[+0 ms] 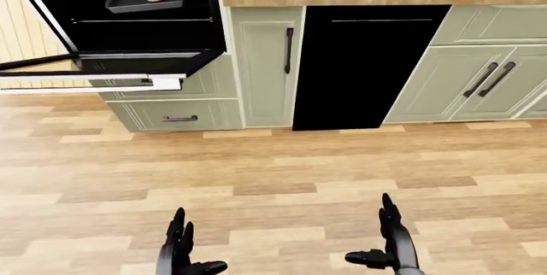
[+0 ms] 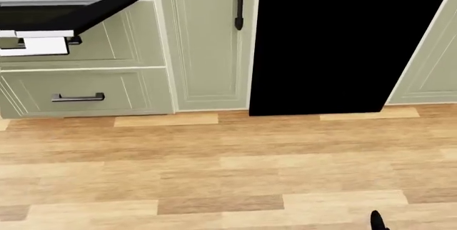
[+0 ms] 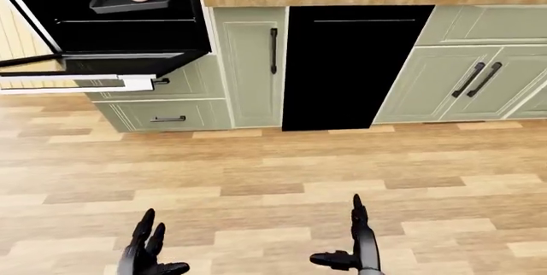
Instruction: Close the oven door.
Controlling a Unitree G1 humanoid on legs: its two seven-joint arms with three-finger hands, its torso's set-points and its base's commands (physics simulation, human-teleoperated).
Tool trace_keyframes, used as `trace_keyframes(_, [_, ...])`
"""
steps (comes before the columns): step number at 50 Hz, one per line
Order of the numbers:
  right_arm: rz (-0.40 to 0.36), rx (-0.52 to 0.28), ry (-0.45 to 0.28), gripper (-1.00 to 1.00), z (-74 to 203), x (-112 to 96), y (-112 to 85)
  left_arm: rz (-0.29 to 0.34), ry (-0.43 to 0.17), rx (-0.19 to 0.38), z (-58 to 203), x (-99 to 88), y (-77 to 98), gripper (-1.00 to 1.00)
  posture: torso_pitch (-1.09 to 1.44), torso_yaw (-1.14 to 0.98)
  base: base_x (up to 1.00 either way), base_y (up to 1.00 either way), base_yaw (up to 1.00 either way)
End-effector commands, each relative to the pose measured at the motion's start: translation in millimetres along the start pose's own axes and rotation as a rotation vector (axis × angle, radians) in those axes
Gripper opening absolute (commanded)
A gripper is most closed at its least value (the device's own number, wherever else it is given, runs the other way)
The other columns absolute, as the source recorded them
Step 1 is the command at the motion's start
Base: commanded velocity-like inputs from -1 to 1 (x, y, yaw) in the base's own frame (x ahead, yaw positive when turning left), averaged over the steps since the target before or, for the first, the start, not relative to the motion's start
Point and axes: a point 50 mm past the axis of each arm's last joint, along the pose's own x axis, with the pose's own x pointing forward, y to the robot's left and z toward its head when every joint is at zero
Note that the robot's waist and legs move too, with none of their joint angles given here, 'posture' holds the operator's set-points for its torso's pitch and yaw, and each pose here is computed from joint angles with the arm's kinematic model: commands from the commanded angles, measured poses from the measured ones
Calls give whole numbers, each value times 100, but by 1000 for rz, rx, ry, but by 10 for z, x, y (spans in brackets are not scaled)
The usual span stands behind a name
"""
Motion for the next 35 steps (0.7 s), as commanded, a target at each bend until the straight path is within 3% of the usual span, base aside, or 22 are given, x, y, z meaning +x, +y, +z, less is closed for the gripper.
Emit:
trace_keyframes(1, [-12, -7, -57, 100, 66, 10, -35, 16, -92, 11, 121, 6, 77, 100, 0, 0, 0, 0, 0])
trace_keyframes(2, [-23, -4, -54, 100, 51, -9, -50, 46, -89, 28, 124, -7, 119, 100, 0, 0, 0, 0, 0])
trace_keyframes(4, [-34, -3, -50, 100, 30, -38, -74, 52, -95, 2, 118, -26, 143, 100, 0, 0, 0, 0, 0])
trace_keyframes(8, [-43, 21, -51, 100, 29, -41, -97, 57, -94, 21, 127, -33, 169, 100, 0, 0, 0, 0, 0])
trace_keyframes(9, [-45, 19, -48, 100, 24, -44, -96, 66, -79, 71, 109, -53, 166, 100, 0, 0, 0, 48, 0])
trace_keyframes(14, [-52, 22, -37, 100, 6, -57, -109, 54, -38, 114, 26, -102, 113, 100, 0, 0, 0, 52, 0])
trace_keyframes(19, [-86, 20, 72, 100, -141, -126, -122, 116, 81, 118, -90, -149, 202, 100, 0, 0, 0, 50, 0])
trace_keyframes(21, [-92, 18, 150, 100, -213, -134, -133, 167, 150, 99, -143, -157, 258, 100, 0, 0, 0, 43, 0])
trace_keyframes(26, [-104, -17, 191, 100, -221, -108, -199, 186, 210, 106, -202, -193, 293, 100, 0, 0, 0, 37, 0])
trace_keyframes(30, [-116, -25, 215, 100, -269, -154, -198, 214, 234, 100, -217, -215, 344, 100, 0, 0, 0, 37, 0])
trace_keyframes(35, [-126, -31, 206, 100, -259, -150, -200, 222, 220, 107, -196, -205, 350, 100, 0, 0, 0, 35, 0])
